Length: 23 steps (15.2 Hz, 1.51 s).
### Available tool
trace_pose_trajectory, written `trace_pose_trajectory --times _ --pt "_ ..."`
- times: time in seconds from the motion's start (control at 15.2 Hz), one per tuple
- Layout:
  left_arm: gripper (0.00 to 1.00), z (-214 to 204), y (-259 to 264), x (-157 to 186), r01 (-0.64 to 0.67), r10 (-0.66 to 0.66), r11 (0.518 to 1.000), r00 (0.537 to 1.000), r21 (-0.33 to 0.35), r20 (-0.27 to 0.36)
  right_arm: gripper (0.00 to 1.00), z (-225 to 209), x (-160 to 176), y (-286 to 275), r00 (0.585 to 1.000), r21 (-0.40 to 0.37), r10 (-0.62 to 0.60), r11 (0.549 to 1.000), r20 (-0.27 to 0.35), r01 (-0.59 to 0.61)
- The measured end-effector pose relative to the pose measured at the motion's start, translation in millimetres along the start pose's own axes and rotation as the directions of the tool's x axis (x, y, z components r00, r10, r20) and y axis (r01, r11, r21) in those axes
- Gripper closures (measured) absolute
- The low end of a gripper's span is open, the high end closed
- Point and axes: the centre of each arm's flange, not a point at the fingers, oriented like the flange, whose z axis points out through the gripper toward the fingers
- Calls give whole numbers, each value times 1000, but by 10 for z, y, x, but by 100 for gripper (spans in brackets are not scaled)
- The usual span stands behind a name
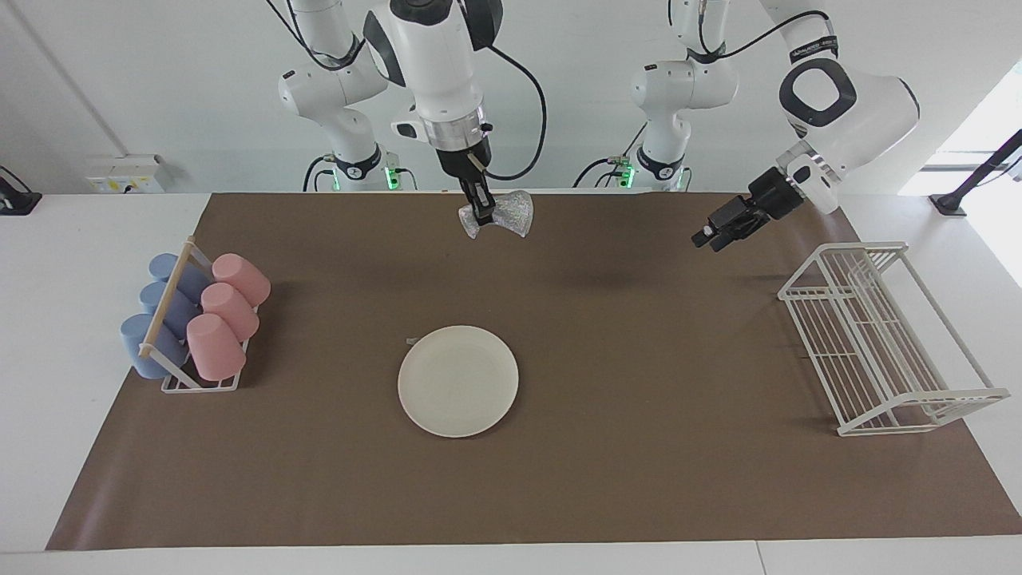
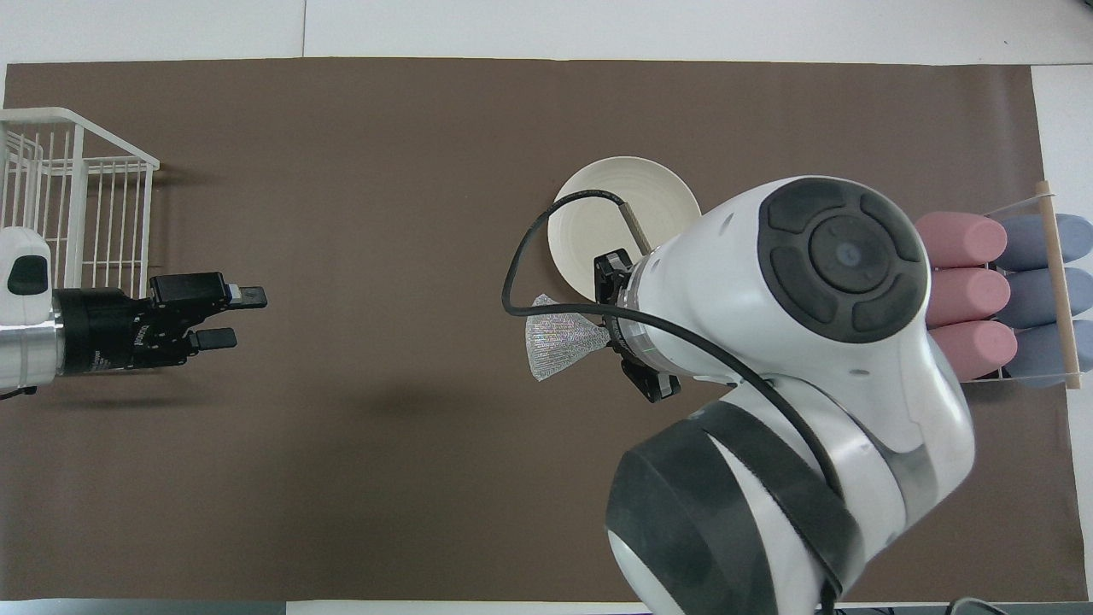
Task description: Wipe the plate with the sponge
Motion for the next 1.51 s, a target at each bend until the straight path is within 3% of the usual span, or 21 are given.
trace_pose_trajectory --times 0.33,0.66,0.86,1.05,1.45,1.51 --pt "0 65 277 -109 72 -50 968 994 -239 95 88 -67 -345 65 995 3 94 996 -9 -94" --pt "0 420 662 -395 24 51 935 978 -354 201 88 35 -926 -27 982 21 190 982 -17 -190" --pt "0 693 714 -495 5 102 931 956 -366 274 88 158 -1143 -160 979 39 191 981 -65 -189" --pt "0 871 761 -546 -3 127 929 941 -370 313 88 179 -1126 -198 977 41 189 982 -96 -186" --pt "5 1013 925 -613 -5 136 922 940 -388 312 88 160 -1223 -147 980 34 172 985 -100 -170" --pt "15 1014 926 -603 -5 136 922 941 -388 311 88 160 -1222 -147 980 34 172 985 -100 -170"
